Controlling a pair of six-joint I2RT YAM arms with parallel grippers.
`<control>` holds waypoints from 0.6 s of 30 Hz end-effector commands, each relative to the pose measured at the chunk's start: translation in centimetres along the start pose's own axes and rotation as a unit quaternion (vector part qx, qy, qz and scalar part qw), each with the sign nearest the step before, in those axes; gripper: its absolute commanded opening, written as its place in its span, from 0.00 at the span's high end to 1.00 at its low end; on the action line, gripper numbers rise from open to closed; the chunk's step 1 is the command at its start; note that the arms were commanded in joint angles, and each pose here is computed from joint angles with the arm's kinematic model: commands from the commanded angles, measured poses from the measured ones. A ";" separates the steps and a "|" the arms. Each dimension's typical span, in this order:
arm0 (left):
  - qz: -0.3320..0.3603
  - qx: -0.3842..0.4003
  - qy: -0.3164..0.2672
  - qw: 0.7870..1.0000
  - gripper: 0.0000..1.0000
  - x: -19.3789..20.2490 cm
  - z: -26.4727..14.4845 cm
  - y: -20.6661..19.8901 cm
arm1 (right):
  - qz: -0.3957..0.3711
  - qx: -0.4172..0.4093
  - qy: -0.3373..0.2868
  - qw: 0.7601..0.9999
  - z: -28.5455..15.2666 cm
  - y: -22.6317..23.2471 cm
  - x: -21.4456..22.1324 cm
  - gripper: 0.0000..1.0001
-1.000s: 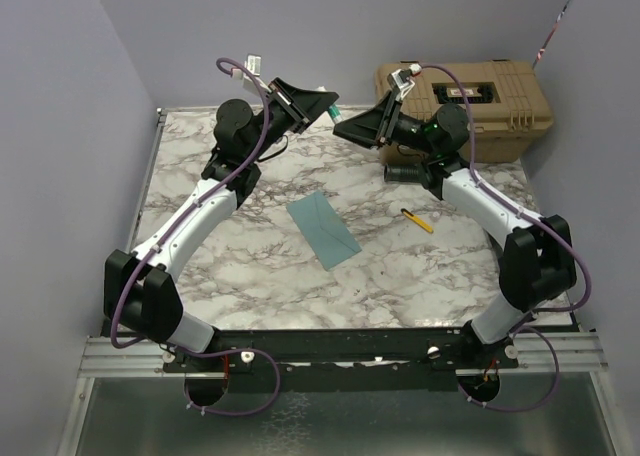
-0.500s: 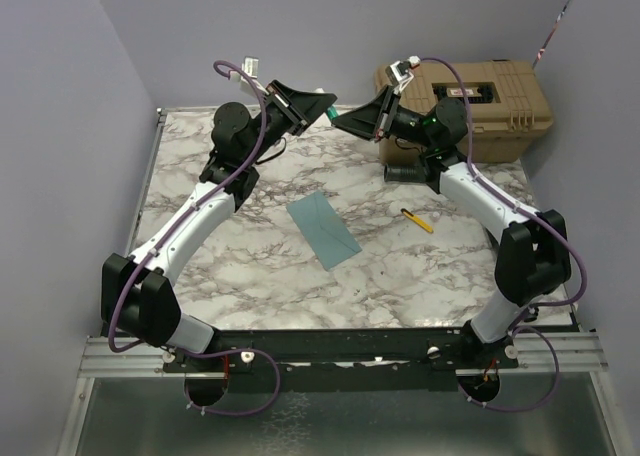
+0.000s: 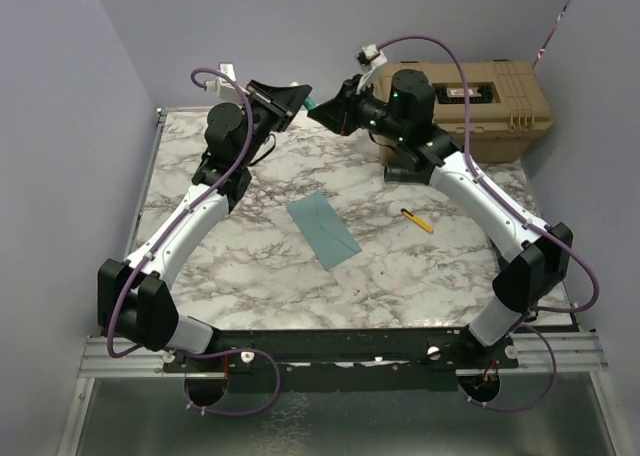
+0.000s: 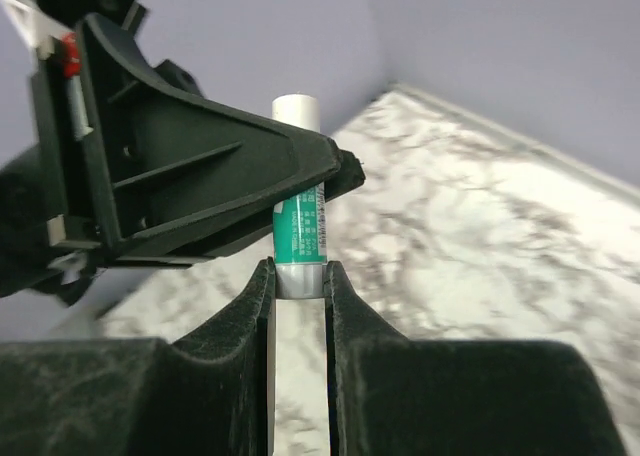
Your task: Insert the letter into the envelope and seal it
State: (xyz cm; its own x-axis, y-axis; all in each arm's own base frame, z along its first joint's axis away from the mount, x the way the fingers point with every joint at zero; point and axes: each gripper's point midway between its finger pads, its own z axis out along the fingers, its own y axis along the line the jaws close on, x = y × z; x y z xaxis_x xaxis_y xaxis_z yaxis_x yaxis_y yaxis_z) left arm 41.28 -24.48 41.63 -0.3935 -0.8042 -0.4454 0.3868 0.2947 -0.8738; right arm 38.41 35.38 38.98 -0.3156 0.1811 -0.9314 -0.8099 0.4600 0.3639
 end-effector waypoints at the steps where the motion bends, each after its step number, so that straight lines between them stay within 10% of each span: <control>1: -0.049 -0.028 0.018 0.998 1.00 1.3 -0.6 -0.7 | -0.161 0.221 0.080 0.959 0.5 -6.0 3.9 0.99; 6: -0.054 -0.081 0.021 0.995 1.00 1.2 -0.6 0.7 | -0.239 0.325 0.122 0.907 0.0 -8.2 5.3 0.99; 9: -0.044 -0.107 0.036 0.993 1.00 1.6 -0.4 2.2 | -0.205 0.255 0.122 0.937 0.5 -5.6 5.6 0.98; 14: -0.015 -0.100 0.054 0.993 1.00 1.8 -0.4 3.5 | -0.050 0.078 0.069 0.993 -1.4 0.2 2.5 0.45; 18: 0.030 -0.042 0.070 0.996 1.00 1.4 -0.7 1.9 | 0.104 0.043 0.045 0.993 -3.9 1.7 0.5 0.34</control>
State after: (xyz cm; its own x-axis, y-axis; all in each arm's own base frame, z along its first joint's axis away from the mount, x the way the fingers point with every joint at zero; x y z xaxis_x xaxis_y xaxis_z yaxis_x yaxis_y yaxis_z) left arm 42.26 -24.04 35.76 -0.4773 -0.7745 -0.4152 0.1486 0.3945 -0.9068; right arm 39.14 33.26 34.01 -0.3341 -0.0125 -0.9424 -0.6781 0.6977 0.2312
